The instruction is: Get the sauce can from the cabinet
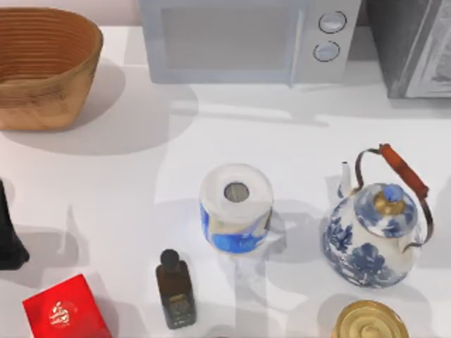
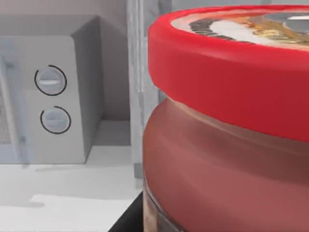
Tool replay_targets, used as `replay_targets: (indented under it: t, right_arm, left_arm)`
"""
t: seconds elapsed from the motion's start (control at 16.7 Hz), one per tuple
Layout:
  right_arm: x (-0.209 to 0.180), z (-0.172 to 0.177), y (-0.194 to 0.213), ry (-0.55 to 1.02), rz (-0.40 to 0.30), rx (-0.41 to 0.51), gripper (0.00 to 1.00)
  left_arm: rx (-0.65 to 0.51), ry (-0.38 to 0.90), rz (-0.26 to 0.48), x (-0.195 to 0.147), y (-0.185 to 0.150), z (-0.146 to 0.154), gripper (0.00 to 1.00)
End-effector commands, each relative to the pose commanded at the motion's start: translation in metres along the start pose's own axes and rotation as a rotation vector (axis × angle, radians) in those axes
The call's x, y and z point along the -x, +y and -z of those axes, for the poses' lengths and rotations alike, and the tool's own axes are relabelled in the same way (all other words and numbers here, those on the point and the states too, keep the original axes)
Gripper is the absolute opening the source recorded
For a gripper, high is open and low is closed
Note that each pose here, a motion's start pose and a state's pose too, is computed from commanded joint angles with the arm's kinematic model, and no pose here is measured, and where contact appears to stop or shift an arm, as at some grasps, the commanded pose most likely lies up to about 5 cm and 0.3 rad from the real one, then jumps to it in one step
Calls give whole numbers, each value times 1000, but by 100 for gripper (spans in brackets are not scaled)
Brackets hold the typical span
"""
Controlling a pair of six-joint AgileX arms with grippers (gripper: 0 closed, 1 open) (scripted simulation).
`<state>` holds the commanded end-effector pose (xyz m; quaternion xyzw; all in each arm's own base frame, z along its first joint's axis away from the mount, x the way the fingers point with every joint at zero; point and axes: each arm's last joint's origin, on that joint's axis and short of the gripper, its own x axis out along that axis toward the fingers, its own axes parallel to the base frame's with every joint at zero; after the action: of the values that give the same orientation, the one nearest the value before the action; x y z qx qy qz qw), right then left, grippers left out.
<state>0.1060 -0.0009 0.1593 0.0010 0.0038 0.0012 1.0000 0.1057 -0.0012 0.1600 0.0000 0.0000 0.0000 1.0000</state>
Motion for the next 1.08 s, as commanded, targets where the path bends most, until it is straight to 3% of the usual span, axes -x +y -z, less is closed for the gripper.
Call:
replay_targets:
  t: [0.24, 0.42, 0.78, 1.08]
  right_arm:
    - [-2, -13, 0, -35, -22, 1, 0]
    - [-11, -38, -1, -91, -83, 9, 0]
    - [-72, -68, -6, -100, -291, 24, 0]
    - [-146, -38, -23, -32, -491, 7, 0]
  left_arm:
    - [0, 0, 0, 0, 0, 0, 100]
    - [0, 0, 0, 0, 0, 0, 100]
    - [0, 0, 0, 0, 0, 0, 100]
    - [0, 0, 0, 0, 0, 0, 100]
